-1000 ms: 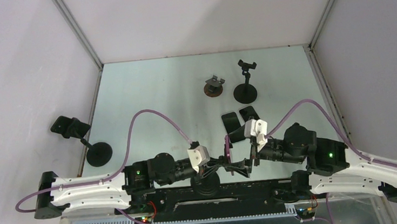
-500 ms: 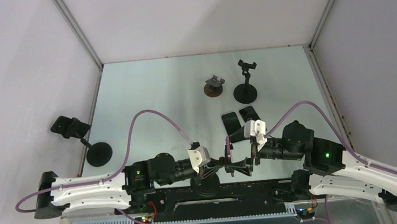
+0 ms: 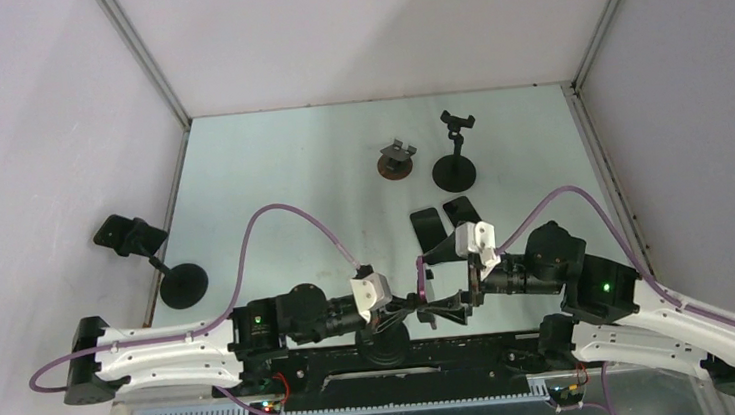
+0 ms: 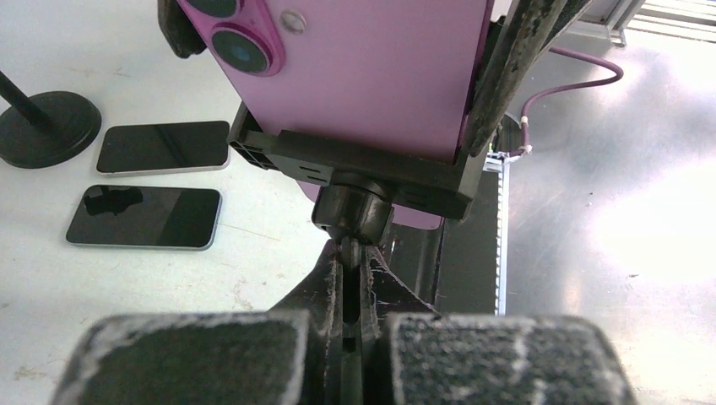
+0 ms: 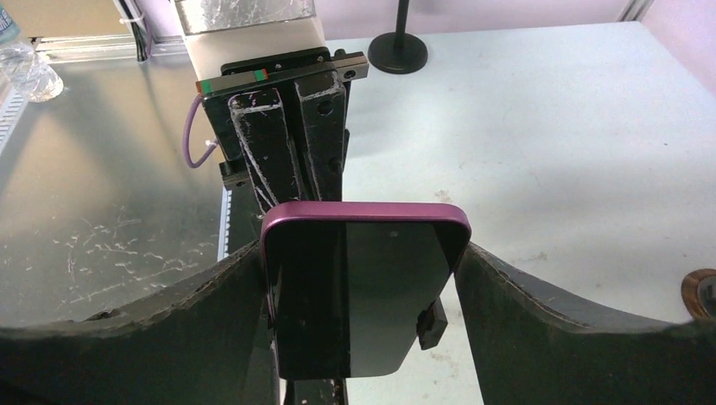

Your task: Remove the phone from the phone stand

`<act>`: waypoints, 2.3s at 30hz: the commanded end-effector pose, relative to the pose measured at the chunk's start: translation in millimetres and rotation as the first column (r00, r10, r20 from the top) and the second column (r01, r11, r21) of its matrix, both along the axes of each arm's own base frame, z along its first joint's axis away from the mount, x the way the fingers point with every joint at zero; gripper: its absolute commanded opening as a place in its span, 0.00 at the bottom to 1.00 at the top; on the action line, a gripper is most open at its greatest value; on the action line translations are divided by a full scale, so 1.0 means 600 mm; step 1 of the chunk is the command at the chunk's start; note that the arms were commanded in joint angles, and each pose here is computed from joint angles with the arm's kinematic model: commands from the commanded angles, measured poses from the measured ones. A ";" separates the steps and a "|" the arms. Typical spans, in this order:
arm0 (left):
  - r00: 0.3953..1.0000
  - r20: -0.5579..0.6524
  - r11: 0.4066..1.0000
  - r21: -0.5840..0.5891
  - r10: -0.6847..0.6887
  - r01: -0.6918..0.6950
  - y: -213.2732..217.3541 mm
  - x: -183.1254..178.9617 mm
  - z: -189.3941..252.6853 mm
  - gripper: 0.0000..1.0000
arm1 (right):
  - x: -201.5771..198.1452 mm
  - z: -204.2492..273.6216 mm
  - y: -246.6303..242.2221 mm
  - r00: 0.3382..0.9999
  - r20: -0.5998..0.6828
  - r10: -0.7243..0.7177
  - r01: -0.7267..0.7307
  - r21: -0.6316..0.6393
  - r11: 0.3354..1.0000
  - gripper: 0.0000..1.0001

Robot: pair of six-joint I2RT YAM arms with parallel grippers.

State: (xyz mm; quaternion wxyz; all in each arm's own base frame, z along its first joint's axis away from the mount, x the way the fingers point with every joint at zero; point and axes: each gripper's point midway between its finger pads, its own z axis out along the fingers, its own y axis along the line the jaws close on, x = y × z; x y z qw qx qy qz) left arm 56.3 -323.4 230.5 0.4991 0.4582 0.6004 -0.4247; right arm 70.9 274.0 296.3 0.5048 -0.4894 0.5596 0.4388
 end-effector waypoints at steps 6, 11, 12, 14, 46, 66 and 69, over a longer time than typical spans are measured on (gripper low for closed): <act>1.000 0.029 0.980 -0.201 -0.001 0.007 -0.014 0.001 0.107 0.00 | 0.001 0.003 0.004 1.000 -0.022 0.012 -0.012 0.017 1.000 0.78; 0.999 0.033 0.979 -0.202 -0.006 0.013 -0.015 0.000 0.109 0.00 | 0.009 -0.001 0.001 0.999 -0.052 -0.004 0.005 0.013 1.000 0.96; 0.999 0.033 0.980 -0.201 -0.006 0.013 -0.015 0.000 0.109 0.00 | 0.015 -0.003 -0.001 0.998 -0.057 -0.017 0.017 0.010 1.000 0.97; 0.999 0.034 0.980 -0.199 -0.006 0.013 -0.016 0.000 0.109 0.00 | 0.018 -0.005 -0.003 0.998 -0.065 -0.017 0.018 0.013 1.000 0.98; 1.000 0.017 0.981 -0.196 0.016 -0.013 -0.008 0.005 0.096 0.00 | 0.019 -0.013 -0.001 0.996 -0.072 0.052 -0.050 0.029 0.998 0.45; 0.996 0.043 0.965 -0.252 0.082 -0.069 -0.004 0.024 0.093 0.00 | -0.030 -0.031 0.008 0.936 0.205 0.285 -0.282 -0.043 0.958 0.00; 0.994 0.064 0.959 -0.275 0.090 -0.069 -0.002 0.027 0.091 0.00 | -0.029 -0.039 0.012 0.932 0.196 0.306 -0.301 -0.054 0.952 0.00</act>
